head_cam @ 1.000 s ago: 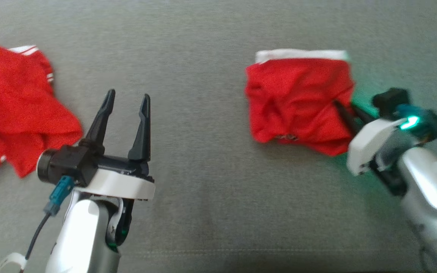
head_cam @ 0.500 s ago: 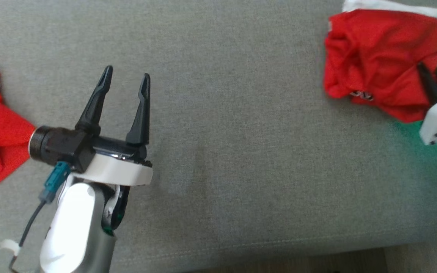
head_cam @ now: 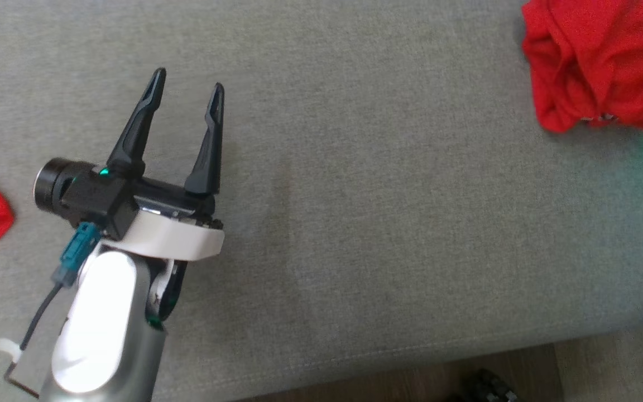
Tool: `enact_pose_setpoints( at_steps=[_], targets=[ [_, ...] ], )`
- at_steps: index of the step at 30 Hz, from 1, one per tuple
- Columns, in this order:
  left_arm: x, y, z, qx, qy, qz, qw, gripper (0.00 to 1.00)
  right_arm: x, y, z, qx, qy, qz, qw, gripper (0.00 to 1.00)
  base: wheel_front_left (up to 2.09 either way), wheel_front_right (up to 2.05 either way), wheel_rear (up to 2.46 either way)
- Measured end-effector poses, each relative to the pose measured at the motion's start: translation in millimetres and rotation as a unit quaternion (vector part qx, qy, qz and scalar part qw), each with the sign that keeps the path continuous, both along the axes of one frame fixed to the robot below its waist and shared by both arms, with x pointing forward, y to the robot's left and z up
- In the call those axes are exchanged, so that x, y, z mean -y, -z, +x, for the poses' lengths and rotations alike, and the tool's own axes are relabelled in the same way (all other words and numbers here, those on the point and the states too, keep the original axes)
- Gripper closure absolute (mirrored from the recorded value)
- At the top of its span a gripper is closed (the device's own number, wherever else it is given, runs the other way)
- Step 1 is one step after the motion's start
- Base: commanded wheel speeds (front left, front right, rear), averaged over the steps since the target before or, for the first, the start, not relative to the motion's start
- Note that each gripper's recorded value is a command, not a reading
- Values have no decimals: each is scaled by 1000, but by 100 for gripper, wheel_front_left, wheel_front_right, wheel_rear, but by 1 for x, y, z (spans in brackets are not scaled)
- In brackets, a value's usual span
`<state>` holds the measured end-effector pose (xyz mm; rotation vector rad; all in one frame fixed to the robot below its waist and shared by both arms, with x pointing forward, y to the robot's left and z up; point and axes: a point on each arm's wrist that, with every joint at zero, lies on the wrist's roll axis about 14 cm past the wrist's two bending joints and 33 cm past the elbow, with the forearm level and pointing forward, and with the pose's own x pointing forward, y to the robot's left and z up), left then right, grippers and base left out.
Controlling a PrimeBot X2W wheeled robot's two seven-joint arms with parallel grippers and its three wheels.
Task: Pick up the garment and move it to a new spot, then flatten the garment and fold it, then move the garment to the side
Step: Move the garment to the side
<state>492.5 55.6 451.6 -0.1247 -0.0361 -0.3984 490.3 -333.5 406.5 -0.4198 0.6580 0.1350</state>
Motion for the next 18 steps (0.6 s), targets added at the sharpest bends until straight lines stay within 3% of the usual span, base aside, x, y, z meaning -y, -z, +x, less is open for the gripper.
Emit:
enact_pose_setpoints(
  at_steps=[14, 16, 17, 18],
  targets=[
    [16, 22, 13, -12, 26, -5, 1000, 0, 18, -9, 17, 15, 3, -14, 1000, 100, 0, 0, 0],
    [18, 23, 13, -12, 28, -6, 1000, 0, 19, -8, 16, 18, 7, -11, 1000, 54, 0, 0, 0],
    [18, 22, 14, -12, 29, -6, 1000, 0, 20, -8, 16, 20, 11, -7, 1000, 0, 0, 0, 0],
    [19, 22, 14, -11, 29, -6, 999, 0, 20, -7, 15, 21, 15, -5, 1000, 0, 0, 0, 0]
  ],
)
